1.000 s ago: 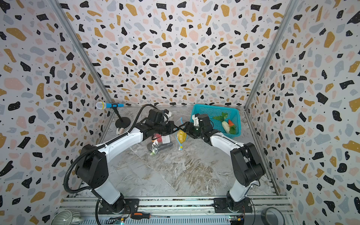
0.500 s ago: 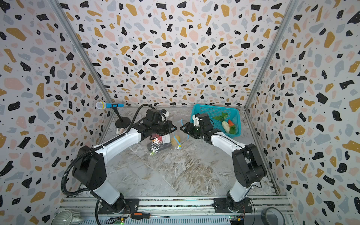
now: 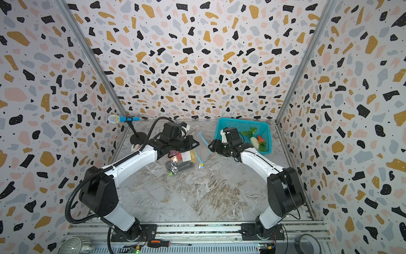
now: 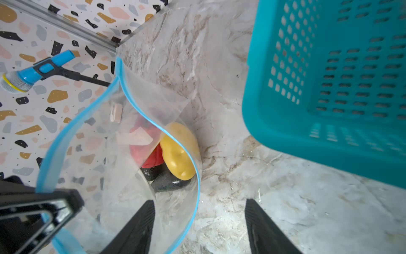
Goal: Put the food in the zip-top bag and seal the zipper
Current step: 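Open the right gripper and move it back over the teal basket, then lower the right gripper onto the white cabbage stem and grasp it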
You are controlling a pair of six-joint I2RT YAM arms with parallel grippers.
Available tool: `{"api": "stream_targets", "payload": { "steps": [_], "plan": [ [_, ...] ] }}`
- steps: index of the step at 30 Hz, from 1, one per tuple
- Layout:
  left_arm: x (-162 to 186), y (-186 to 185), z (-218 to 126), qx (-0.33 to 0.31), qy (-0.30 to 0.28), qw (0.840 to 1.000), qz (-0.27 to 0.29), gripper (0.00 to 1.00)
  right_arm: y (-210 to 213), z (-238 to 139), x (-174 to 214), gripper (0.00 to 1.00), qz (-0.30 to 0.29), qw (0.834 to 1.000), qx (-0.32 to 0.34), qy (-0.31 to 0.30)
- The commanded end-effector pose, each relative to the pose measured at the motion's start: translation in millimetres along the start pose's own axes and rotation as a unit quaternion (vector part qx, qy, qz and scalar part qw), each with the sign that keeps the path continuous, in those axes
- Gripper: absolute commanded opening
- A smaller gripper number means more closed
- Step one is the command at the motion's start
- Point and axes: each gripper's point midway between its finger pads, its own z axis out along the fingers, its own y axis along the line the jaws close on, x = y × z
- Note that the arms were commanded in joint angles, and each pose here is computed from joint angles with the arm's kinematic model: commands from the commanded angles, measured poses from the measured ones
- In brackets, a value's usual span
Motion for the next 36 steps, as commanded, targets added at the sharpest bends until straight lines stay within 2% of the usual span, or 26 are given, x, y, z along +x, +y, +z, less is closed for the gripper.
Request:
{"api": "stream_targets", "payload": {
  "steps": [1, 5, 8, 11, 15, 17, 21, 26, 36],
  "plan": [
    [-11, -14, -7, 0.021, -0.014, 1.000, 0.012, 0.00, -21, -25, -38, 0.67, -0.038, 0.996, 0.073, -0.037],
    [-10, -16, -5, 0.027, -0.009, 0.999, 0.015, 0.00, -58, -41, -75, 0.66, -0.066, 0.985, 0.154, -0.051],
    [-7, -15, -2, 0.032, -0.001, 0.999, 0.014, 0.00, -81, -45, -98, 0.66, -0.107, 0.972, 0.202, -0.048],
    [-4, -13, 1, 0.034, 0.004, 0.999, 0.013, 0.00, -112, -48, -116, 0.66, -0.141, 0.945, 0.291, -0.048],
    [-2, -13, 3, 0.040, 0.007, 0.999, 0.011, 0.00, -165, -51, -128, 0.66, -0.143, 0.911, 0.386, -0.014],
    [-1, -12, 5, 0.042, 0.009, 0.999, 0.009, 0.00, -188, -50, -131, 0.65, -0.134, 0.904, 0.406, 0.004],
    [3, -10, 9, 0.044, 0.015, 0.999, 0.007, 0.00, -228, -42, -128, 0.66, -0.111, 0.902, 0.416, 0.034],
    [4, -9, 9, 0.043, 0.015, 0.999, 0.007, 0.00, -258, -32, -130, 0.66, -0.091, 0.904, 0.415, 0.051],
    [3, -6, 9, 0.038, 0.011, 0.999, 0.003, 0.00, -281, -11, -122, 0.65, -0.083, 0.907, 0.405, 0.077]
  ]
}}
